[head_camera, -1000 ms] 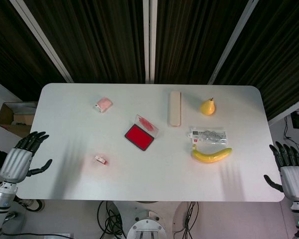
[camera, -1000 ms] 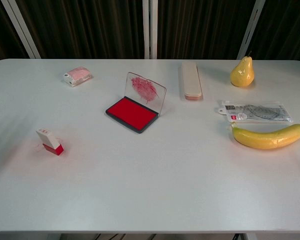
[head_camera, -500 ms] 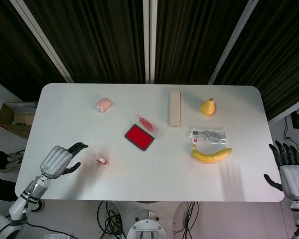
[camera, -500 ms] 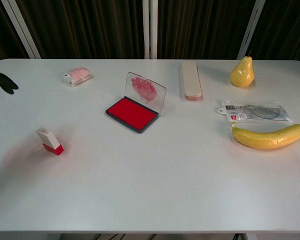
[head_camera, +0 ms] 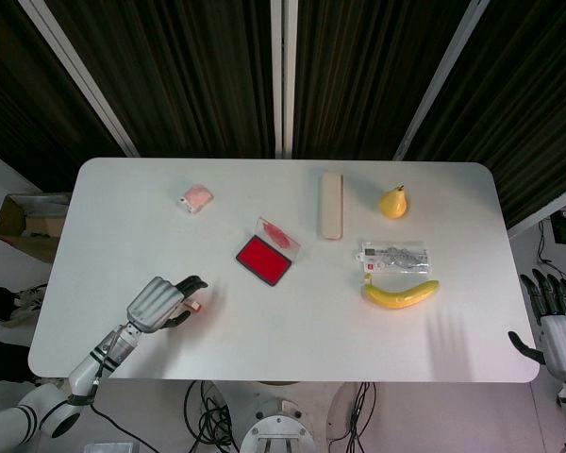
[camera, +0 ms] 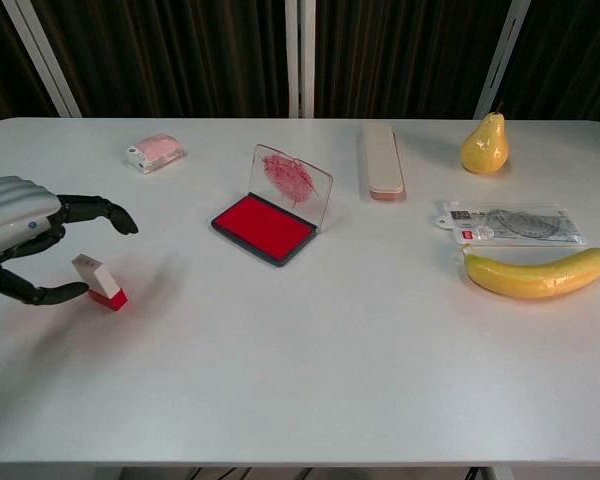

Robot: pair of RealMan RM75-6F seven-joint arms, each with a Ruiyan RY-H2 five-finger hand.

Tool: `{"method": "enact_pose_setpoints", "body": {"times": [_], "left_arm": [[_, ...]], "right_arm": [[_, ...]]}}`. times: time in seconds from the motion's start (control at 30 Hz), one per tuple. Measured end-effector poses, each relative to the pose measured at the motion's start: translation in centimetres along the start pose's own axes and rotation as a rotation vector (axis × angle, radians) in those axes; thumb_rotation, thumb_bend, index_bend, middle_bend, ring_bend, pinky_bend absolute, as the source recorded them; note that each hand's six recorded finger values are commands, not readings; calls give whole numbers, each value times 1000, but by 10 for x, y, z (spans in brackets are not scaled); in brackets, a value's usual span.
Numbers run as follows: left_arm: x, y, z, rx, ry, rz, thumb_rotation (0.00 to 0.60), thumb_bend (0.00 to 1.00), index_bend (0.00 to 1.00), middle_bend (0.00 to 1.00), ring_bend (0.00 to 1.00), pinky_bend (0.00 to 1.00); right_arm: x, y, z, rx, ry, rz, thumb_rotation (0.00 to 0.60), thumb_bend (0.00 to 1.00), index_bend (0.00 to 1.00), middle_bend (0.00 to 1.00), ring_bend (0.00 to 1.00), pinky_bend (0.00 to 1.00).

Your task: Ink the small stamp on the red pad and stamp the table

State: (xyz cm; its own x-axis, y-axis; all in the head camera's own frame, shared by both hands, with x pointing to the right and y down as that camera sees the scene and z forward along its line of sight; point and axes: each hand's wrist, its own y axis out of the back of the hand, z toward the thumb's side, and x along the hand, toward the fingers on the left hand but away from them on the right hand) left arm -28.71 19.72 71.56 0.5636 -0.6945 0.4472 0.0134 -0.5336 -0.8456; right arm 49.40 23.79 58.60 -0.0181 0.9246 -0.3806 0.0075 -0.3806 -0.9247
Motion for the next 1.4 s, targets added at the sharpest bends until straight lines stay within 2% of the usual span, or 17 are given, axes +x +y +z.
{"method": "enact_pose_setpoints", "body": {"times": [0.17, 0.4, 0.73, 1.0, 1.4], "left_arm": [[0, -7, -1, 9, 3, -20, 600, 291, 292, 291, 910, 1000], [2, -8, 0, -5, -10, 13, 600, 294, 428, 461, 937, 1000], [9, -18, -4, 6, -32, 30, 600, 299, 433, 465, 941, 1000], [12, -22, -6, 43, -35, 34, 600, 312, 480, 480, 950, 1000], [16, -26, -7, 38, -31, 26, 600, 345, 519, 513, 954, 1000]], "right_arm": [[-1, -3, 0, 0, 2, 9, 600, 117, 0, 0, 0, 0], [-2, -3, 2, 3, 4, 7, 600, 118, 0, 0, 0, 0], [-1, -1, 2, 4, 1, 6, 600, 120, 0, 0, 0, 0], [-2, -2, 2, 5, 0, 9, 600, 120, 0, 0, 0, 0], [-1, -4, 0, 6, -7, 13, 600, 120, 0, 0, 0, 0]]}}
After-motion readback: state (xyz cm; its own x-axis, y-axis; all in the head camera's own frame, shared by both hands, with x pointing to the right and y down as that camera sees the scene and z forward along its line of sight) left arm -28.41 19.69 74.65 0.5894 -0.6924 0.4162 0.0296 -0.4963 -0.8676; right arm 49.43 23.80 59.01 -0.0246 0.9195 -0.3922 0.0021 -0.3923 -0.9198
